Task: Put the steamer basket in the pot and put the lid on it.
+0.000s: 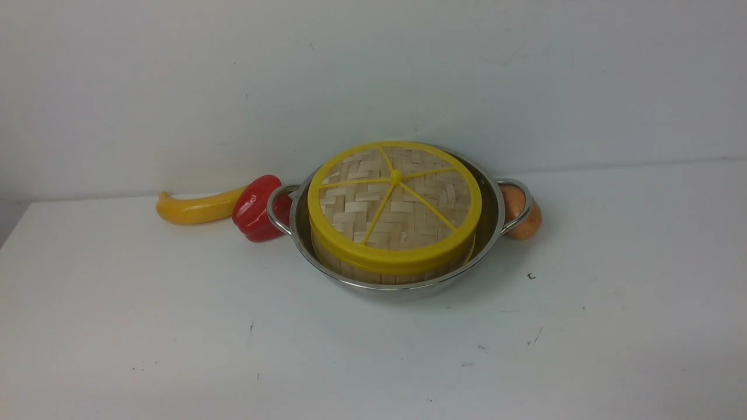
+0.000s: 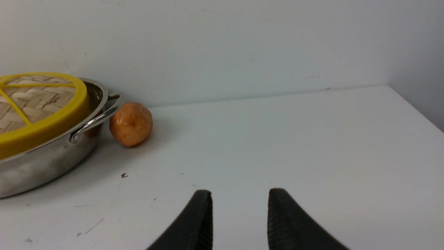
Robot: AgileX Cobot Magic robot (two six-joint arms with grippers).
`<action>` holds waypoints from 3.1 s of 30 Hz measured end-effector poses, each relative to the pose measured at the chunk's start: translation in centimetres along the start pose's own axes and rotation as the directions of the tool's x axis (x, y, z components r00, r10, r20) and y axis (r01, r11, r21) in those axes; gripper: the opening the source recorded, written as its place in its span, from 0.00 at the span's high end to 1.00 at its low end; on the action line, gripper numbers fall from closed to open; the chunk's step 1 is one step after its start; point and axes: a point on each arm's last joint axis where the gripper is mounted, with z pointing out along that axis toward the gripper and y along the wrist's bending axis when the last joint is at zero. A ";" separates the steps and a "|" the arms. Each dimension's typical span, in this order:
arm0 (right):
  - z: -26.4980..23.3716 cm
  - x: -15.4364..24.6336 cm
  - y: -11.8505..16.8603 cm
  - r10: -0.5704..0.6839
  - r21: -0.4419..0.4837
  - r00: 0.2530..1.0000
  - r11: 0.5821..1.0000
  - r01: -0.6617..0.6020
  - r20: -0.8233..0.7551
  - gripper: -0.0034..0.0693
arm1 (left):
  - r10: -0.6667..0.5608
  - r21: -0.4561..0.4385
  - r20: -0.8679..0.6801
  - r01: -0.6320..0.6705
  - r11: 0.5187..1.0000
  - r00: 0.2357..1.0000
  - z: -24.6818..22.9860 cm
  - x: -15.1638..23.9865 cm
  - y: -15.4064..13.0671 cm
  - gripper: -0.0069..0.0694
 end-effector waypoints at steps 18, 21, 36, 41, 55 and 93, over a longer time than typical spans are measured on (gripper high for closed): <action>0.0 0.0 0.0 0.003 -0.001 1.000 1.000 -0.003 0.000 0.62 | 0.017 0.055 0.008 -0.017 0.998 1.000 0.0 0.0 -0.3 0.59; 0.0 0.0 0.0 0.003 -0.001 1.000 1.000 -0.003 0.000 0.62 | 0.024 0.080 0.012 -0.025 0.997 1.000 0.0 -0.1 -0.4 0.59; 0.0 0.0 0.0 0.003 -0.001 1.000 1.000 -0.003 0.001 0.62 | 0.026 0.086 0.013 -0.027 0.996 1.000 0.0 -0.1 -0.5 0.59; 0.0 0.0 0.0 0.003 -0.001 1.000 1.000 -0.003 0.001 0.62 | 0.026 0.086 0.014 -0.027 0.996 1.000 0.0 -0.1 -0.5 0.59; 0.0 0.0 0.0 0.003 -0.001 1.000 1.000 -0.003 0.001 0.62 | 0.026 0.086 0.014 -0.027 0.996 1.000 0.0 -0.1 -0.5 0.59; 0.0 0.0 0.0 0.003 -0.001 1.000 1.000 -0.003 0.001 0.62 | 0.026 0.086 0.013 -0.027 0.996 1.000 0.0 -0.1 -0.5 0.59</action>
